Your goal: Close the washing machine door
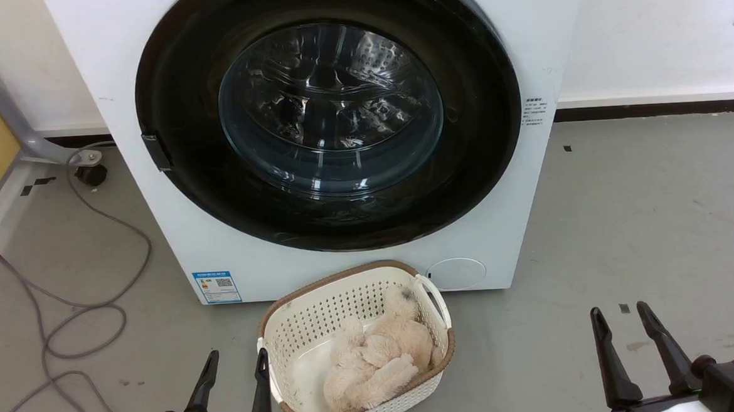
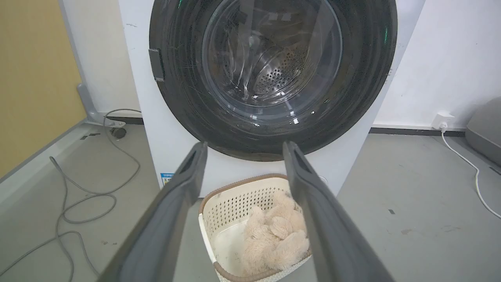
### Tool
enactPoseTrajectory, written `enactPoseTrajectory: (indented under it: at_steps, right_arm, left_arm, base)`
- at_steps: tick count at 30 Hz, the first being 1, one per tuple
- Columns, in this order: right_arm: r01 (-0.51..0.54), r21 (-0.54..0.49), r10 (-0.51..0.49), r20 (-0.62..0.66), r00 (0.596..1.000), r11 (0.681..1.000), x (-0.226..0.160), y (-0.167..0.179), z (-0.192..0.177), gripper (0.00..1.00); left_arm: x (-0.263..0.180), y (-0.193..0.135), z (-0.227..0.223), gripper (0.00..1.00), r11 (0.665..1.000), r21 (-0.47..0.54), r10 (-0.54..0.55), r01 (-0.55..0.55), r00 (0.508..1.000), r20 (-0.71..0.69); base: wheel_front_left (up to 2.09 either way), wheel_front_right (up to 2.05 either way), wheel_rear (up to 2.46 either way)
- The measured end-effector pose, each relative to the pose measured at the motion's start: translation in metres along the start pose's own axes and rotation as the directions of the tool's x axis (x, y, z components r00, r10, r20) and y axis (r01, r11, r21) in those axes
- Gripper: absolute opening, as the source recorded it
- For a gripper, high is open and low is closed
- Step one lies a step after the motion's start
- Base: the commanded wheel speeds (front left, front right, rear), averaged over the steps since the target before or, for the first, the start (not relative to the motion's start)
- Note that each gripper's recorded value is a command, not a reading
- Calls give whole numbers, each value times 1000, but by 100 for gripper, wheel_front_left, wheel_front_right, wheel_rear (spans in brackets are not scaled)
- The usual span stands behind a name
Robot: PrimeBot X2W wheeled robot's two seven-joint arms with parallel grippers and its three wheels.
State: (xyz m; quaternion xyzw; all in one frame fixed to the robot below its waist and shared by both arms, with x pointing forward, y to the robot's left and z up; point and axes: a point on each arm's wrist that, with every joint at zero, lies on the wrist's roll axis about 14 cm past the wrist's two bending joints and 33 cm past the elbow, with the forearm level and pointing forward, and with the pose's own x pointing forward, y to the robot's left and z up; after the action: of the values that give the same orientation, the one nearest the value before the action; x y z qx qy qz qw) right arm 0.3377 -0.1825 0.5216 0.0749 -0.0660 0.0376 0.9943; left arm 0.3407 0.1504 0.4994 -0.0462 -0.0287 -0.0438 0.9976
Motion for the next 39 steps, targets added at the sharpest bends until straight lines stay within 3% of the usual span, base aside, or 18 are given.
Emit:
enactPoseTrajectory:
  at_steps: [5, 6, 39]
  right_arm:
    - [-2, 2, 2, -5, 1000, 1000, 0, 1, -2, 100]
    - [-3, 4, 3, -9, 1000, 1000, 0, 2, -3, 0]
    - [-17, -31, 15, -59, 998, 999, 4, 4, -9, 0]
  left_arm:
    - [0, 2, -1, 100, 1000, -6, 11, -11, 1000, -4]
    - [0, 2, -1, 0, 1000, -16, 14, -14, 1000, -4]
    - [4, 6, -1, 0, 1000, 9, 20, -20, 999, -33]
  base:
    - [0, 0, 0]
    - [0, 0, 0]
    - [0, 0, 0]
